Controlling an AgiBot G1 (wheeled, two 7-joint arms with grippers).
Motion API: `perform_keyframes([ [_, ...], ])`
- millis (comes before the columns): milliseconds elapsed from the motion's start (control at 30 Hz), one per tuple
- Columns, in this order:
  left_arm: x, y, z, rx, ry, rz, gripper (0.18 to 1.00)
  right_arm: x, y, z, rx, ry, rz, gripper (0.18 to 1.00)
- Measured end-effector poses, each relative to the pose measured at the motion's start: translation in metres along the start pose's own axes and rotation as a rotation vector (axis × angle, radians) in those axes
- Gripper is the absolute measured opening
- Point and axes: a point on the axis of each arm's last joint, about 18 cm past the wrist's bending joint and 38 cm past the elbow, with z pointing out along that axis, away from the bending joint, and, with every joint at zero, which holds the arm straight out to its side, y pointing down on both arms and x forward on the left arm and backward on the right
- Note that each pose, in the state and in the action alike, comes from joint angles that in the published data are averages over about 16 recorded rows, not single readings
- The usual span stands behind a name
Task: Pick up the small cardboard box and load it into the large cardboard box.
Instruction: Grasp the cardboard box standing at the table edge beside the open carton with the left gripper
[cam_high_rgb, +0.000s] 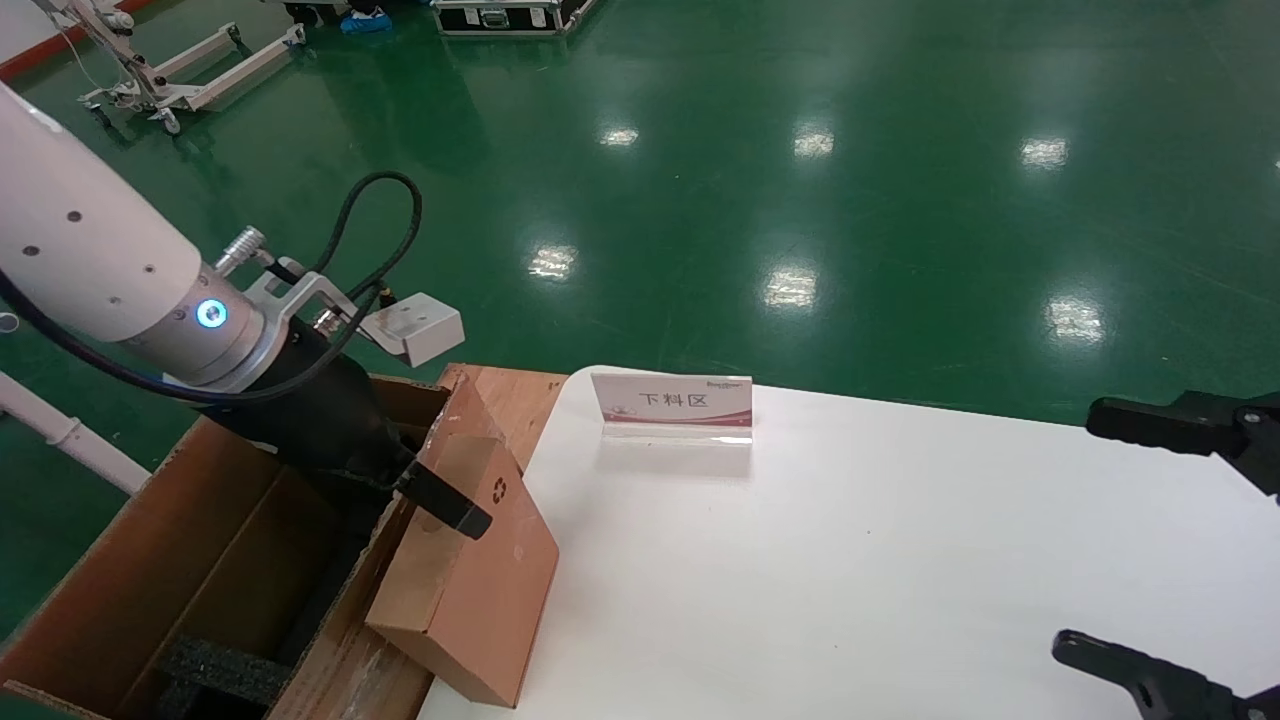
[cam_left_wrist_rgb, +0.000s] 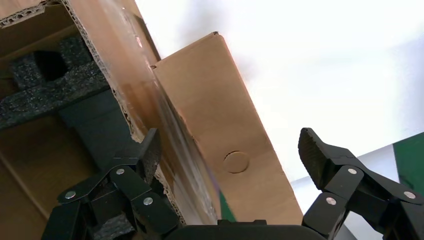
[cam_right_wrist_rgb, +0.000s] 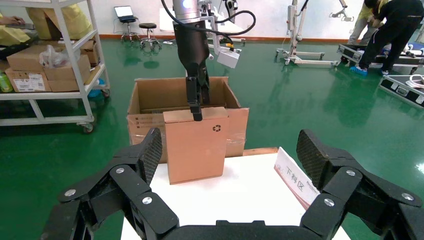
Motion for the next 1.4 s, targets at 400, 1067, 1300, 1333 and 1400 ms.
perform_keyframes([
  [400,-0.002,0.009,0.014,-0.018,0.021,-0.014,1.001,0.000,0.000,0.000,0.000,0.000,0.000,1.001],
  [1067,-0.004,0.014,0.022,-0.036,0.021,-0.020,0.995,0.000,0.000,0.000,0.000,0.001,0.000,0.997],
  [1300,-0.004,0.014,0.022,-0.036,0.021,-0.020,0.965,0.000,0.000,0.000,0.000,0.001,0.000,0.971],
  [1333,-0.004,0.014,0.022,-0.036,0.021,-0.019,0.960,0.000,0.000,0.000,0.000,0.001,0.000,0.962],
  [1400,-0.004,0.014,0.022,-0.036,0.021,-0.019,0.939,0.000,0.000,0.000,0.000,0.001,0.000,0.946],
])
